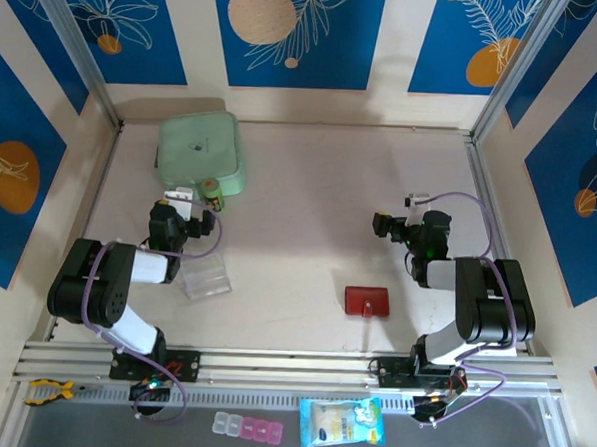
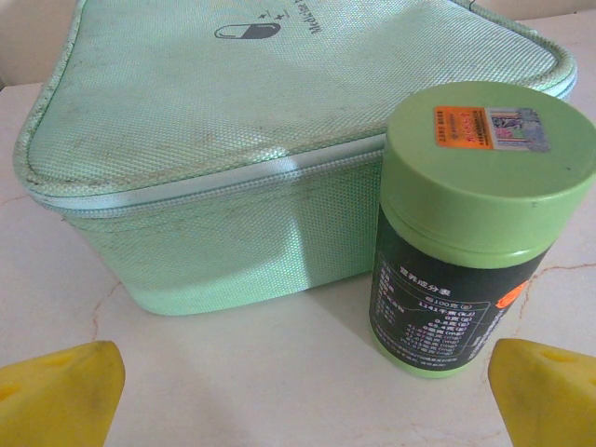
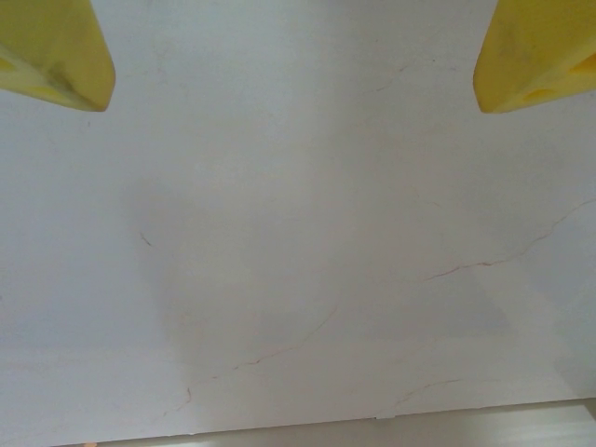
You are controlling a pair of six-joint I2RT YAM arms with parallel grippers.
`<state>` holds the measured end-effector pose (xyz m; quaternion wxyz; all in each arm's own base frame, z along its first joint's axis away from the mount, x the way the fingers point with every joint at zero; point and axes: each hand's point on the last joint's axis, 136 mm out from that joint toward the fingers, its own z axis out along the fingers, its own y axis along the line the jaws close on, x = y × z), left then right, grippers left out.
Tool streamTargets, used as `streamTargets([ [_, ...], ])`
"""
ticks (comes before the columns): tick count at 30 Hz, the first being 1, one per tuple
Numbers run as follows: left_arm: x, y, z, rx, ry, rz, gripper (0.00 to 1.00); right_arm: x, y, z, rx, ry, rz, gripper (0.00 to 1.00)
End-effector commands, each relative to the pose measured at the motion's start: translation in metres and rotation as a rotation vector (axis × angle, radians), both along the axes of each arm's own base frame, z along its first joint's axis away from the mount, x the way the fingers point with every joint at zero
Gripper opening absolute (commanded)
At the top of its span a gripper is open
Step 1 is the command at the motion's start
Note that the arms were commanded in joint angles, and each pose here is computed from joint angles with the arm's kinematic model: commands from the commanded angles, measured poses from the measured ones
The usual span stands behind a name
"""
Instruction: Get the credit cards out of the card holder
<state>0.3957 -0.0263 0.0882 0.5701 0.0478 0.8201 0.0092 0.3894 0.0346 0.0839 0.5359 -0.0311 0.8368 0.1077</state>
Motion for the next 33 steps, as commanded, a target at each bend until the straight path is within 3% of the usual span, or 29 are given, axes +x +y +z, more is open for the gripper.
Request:
streamTargets([
  [1,0.001,0.001,0.003,0.003,-0.019,-0.016,1.0,0.006,0.0,0.01,0.012,-0.031,0.005,0.99],
  [11,0.0,0.003,0.005,0.009,-0.026,0.0,1.0,0.006,0.0,0.011,-0.003,-0.04,-0.004,0.99],
  [19,-0.006,0.015,0.033,0.021,-0.031,0.081,1.0,0.004,0.007,0.034,-0.05,-0.008,-0.01,0.99],
  [26,-0.017,0.024,0.055,-0.078,0.062,0.182,1.0,-0.006,0.029,0.06,-0.024,0.066,0.016,0.99],
  [33,-0.045,0.024,0.06,-0.231,0.308,0.288,1.0,-0.022,0.072,0.077,0.011,0.17,0.063,0.99],
])
